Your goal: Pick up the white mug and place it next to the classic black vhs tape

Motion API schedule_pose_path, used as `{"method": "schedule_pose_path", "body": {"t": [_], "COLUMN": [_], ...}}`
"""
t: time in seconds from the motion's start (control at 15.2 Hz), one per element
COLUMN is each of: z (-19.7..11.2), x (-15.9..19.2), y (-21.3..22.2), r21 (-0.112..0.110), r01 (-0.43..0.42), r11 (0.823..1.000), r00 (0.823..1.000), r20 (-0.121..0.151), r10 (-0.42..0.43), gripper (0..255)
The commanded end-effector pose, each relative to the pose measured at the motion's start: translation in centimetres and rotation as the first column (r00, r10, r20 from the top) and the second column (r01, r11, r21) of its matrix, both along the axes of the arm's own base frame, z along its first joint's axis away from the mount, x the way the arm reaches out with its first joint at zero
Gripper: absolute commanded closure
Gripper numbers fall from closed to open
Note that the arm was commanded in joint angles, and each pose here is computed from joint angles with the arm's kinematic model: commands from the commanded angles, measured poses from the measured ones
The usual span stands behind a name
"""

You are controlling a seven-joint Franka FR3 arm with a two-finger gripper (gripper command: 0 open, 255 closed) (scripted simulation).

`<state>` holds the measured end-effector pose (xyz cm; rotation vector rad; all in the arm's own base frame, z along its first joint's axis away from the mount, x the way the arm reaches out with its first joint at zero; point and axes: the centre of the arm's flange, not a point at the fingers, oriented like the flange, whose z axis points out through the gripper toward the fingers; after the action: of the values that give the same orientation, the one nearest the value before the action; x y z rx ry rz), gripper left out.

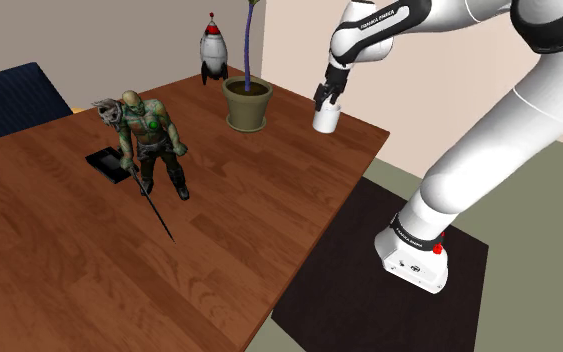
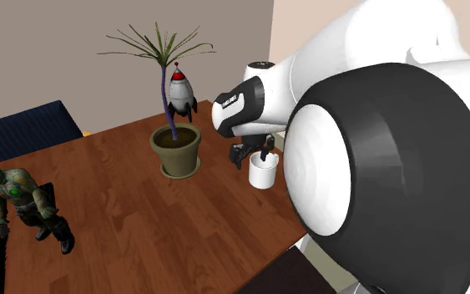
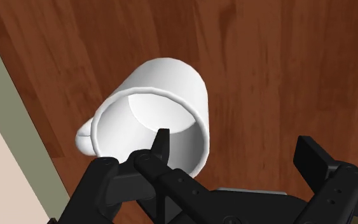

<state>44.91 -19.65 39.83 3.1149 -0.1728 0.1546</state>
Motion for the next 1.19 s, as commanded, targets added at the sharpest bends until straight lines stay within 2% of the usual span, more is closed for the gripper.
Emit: {"method": "schedule_pose_path", "body": {"t": [0.0, 0.53, 1.06, 1.12], "z": [-1.2, -5.2, -5.2, -5.2], "x": [1.3, 1.7, 1.7, 1.7], "y": [-1.7, -1.9, -1.9, -1.9], "r21": [-0.009, -0.009, -0.009, -0.009], "r01": [0.005, 0.005, 0.005, 0.005], "r11": [1.000, 1.000, 1.000, 1.000], "r00": [1.000, 1.000, 1.000, 1.000], "r20": [0.013, 0.013, 0.013, 0.013], "r10": [-0.005, -0.005, -0.005, -0.005], "gripper": [0, 0, 0, 255]}}
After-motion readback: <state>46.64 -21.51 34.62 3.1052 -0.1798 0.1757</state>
